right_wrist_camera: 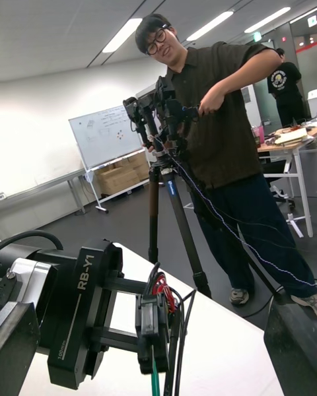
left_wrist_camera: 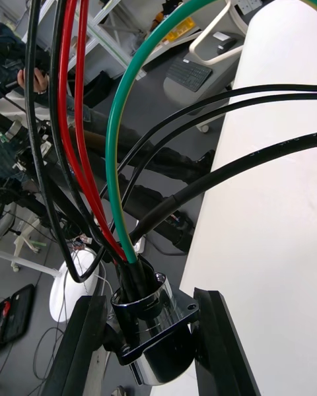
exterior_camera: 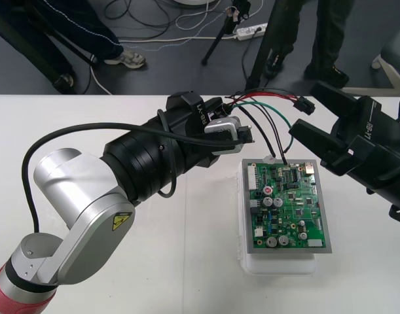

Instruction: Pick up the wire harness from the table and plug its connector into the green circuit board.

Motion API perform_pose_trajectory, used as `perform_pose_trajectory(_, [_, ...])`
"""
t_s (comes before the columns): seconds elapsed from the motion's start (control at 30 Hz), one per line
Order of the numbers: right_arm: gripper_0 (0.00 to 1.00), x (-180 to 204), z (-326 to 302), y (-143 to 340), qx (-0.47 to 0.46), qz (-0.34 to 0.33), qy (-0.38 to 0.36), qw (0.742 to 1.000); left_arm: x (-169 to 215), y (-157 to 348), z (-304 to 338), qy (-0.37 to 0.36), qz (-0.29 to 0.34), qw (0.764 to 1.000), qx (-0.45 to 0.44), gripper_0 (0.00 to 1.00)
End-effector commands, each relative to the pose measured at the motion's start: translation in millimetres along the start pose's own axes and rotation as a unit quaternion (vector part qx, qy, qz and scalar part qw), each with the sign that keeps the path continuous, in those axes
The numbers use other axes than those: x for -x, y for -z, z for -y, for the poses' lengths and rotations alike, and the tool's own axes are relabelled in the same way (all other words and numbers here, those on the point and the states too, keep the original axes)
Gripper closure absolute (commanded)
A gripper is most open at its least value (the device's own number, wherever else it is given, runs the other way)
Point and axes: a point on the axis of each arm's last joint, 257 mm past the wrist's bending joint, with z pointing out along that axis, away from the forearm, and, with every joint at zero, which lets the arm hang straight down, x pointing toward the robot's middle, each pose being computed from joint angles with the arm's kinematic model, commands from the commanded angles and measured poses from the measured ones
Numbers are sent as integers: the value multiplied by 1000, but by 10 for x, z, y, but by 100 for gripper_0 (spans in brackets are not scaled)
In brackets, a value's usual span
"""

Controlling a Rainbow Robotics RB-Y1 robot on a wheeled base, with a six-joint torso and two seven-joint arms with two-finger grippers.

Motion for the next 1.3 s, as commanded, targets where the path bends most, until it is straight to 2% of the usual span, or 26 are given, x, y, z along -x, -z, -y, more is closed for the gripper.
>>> perform_pose_trajectory(0.03, [0,92,-174,-167,23,14,-20,999,137,31,-274,-15,19,999,48,100])
perform_pose_trajectory(0.63, [0,77,-191,-179,24,15,-23,999,137,31,-274,-14,19,999,48,100])
perform_pose_trajectory(0.67, [11,77,-191,-179,24,15,-23,999,134,32,-276,-14,19,999,48,100])
perform_pose_trajectory(0.7, [43,77,-191,-179,24,15,-23,999,141,29,-279,-14,20,999,48,100])
perform_pose_trajectory(0.73, [61,77,-191,-179,24,15,-23,999,141,31,-276,-13,20,999,48,100])
perform_pose_trajectory(0.77, [87,77,-191,-179,24,15,-23,999,137,31,-274,-13,19,999,48,100])
perform_pose_trajectory(0.8, [100,77,-191,-179,24,15,-23,999,139,31,-277,-13,20,999,49,100])
perform_pose_trajectory(1.3, [100,78,-191,-180,24,16,-26,999,141,29,-279,-12,20,999,48,100])
